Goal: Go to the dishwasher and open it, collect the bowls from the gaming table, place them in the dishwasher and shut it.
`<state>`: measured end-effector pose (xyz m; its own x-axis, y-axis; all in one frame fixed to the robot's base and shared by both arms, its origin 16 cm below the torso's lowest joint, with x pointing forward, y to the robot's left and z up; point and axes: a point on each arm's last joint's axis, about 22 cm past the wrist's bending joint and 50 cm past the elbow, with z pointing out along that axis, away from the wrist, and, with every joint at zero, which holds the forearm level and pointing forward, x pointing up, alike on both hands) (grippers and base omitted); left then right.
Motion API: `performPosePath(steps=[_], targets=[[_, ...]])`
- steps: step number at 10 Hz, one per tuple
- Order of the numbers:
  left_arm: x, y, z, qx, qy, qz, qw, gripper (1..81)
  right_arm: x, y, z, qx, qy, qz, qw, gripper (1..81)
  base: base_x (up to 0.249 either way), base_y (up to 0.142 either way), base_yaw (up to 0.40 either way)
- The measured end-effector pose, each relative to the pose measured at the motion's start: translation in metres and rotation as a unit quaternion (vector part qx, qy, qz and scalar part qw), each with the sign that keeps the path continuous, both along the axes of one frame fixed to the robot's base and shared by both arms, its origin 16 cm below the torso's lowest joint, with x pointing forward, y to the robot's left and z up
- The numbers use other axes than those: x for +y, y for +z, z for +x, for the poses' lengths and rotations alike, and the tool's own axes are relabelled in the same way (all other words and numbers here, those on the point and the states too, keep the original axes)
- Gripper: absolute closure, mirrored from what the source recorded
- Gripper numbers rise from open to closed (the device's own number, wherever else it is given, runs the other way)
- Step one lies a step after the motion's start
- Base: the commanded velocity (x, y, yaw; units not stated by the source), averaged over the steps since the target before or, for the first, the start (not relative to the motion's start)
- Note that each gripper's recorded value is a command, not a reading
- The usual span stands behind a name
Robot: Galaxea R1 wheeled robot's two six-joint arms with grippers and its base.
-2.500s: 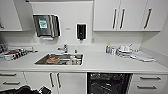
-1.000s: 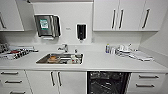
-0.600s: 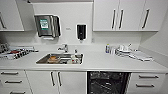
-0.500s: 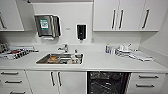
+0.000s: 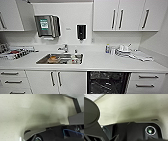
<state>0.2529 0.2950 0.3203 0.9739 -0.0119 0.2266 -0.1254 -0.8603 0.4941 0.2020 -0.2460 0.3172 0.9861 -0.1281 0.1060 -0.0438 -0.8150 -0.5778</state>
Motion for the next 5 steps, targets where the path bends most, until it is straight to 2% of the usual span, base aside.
performPosePath(steps=[2, 3, 5], targets=[[-0.018, -0.001, -0.038, 0.024, 0.003, -0.010, 0.9996, 1.0, 0.000, -0.006, -0.013, 0.005, 0.005, -0.013, 0.9999, 1.0, 0.000, 0.000, 0.000], [-0.021, 0.006, -0.043, 0.029, 0.005, -0.012, 0.9995, 1.0, 0.001, -0.005, -0.021, 0.012, 0.005, -0.019, 0.9997, 1.0, 0.000, 0.000, 0.000], [-0.016, 0.013, -0.051, 0.038, 0.014, -0.002, 0.9992, 1.0, 0.001, -0.007, -0.039, 0.029, 0.005, -0.038, 0.9989, 1.0, 0.000, 0.000, 0.000]])
